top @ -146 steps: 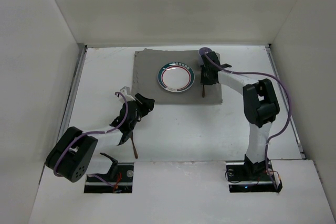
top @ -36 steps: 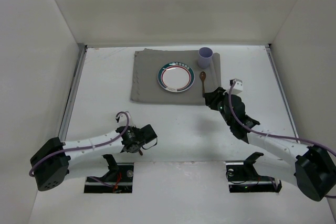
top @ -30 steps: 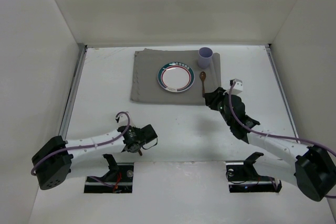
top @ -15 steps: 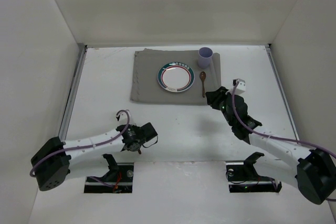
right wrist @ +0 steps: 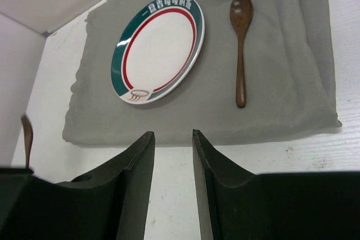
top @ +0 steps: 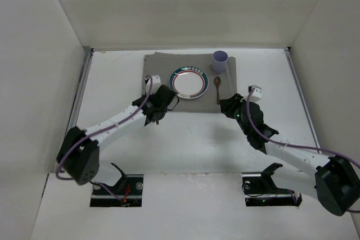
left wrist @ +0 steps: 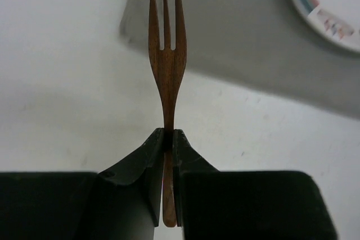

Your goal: Set the dinner table for one person

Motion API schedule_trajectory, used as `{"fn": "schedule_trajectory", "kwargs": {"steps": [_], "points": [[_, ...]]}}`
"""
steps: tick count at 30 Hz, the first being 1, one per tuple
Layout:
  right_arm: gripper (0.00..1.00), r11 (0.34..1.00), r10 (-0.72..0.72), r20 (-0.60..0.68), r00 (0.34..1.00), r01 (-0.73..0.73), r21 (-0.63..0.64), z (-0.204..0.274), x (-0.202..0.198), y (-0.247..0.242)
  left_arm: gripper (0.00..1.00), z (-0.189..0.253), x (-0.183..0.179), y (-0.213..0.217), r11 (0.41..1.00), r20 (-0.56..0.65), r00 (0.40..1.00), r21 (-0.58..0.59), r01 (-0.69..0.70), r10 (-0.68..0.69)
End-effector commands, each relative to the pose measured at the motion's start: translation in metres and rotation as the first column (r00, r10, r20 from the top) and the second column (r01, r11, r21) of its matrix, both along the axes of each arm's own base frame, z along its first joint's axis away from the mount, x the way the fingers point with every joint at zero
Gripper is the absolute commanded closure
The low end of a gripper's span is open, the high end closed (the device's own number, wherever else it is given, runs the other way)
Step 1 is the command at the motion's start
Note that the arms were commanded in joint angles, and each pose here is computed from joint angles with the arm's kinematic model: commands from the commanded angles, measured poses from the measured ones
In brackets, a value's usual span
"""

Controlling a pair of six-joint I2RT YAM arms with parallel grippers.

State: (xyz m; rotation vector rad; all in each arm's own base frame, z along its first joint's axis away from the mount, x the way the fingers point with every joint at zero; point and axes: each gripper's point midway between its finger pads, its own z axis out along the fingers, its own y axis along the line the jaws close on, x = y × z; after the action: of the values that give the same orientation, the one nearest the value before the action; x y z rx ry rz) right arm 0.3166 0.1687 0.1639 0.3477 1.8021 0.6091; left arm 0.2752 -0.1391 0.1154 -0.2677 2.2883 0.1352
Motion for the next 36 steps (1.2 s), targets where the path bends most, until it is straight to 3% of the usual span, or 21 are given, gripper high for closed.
{"fn": "schedule_trajectory", "kwargs": {"steps": [1, 5, 8, 12, 36], "points": [[0.61, 0.999, 0.009, 0.027, 1.000, -0.010, 0.042, 0.006, 0.006, 0.009, 0.98, 0.023, 0.071, -0.026, 0.977, 0.034, 0.978, 0.071, 0.201, -0.204], [0.62, 0.999, 0.016, 0.022, 1.000, -0.017, 0.040, 0.004, 0.007, 0.012, 0.97, -0.004, 0.133, -0.035, 0.950, -0.106, 0.953, 0.102, 0.294, -0.284], [0.62, 0.999, 0.007, 0.041, 0.999, -0.009, 0.048, 0.011, 0.004, 0.009, 0.97, -0.029, 0.152, -0.036, 0.923, -0.207, 0.926, 0.162, 0.350, -0.315], [0.61, 0.998, 0.004, 0.066, 0.998, -0.008, 0.063, 0.021, 0.000, 0.006, 0.96, -0.037, 0.171, -0.033, 0.913, -0.222, 0.917, 0.173, 0.370, -0.330], [0.61, 1.000, -0.001, 0.027, 1.000, 0.000, 0.024, 0.004, 0.007, 0.009, 0.94, -0.071, 0.186, -0.017, 0.910, -0.290, 0.897, 0.149, 0.388, -0.334]]}}
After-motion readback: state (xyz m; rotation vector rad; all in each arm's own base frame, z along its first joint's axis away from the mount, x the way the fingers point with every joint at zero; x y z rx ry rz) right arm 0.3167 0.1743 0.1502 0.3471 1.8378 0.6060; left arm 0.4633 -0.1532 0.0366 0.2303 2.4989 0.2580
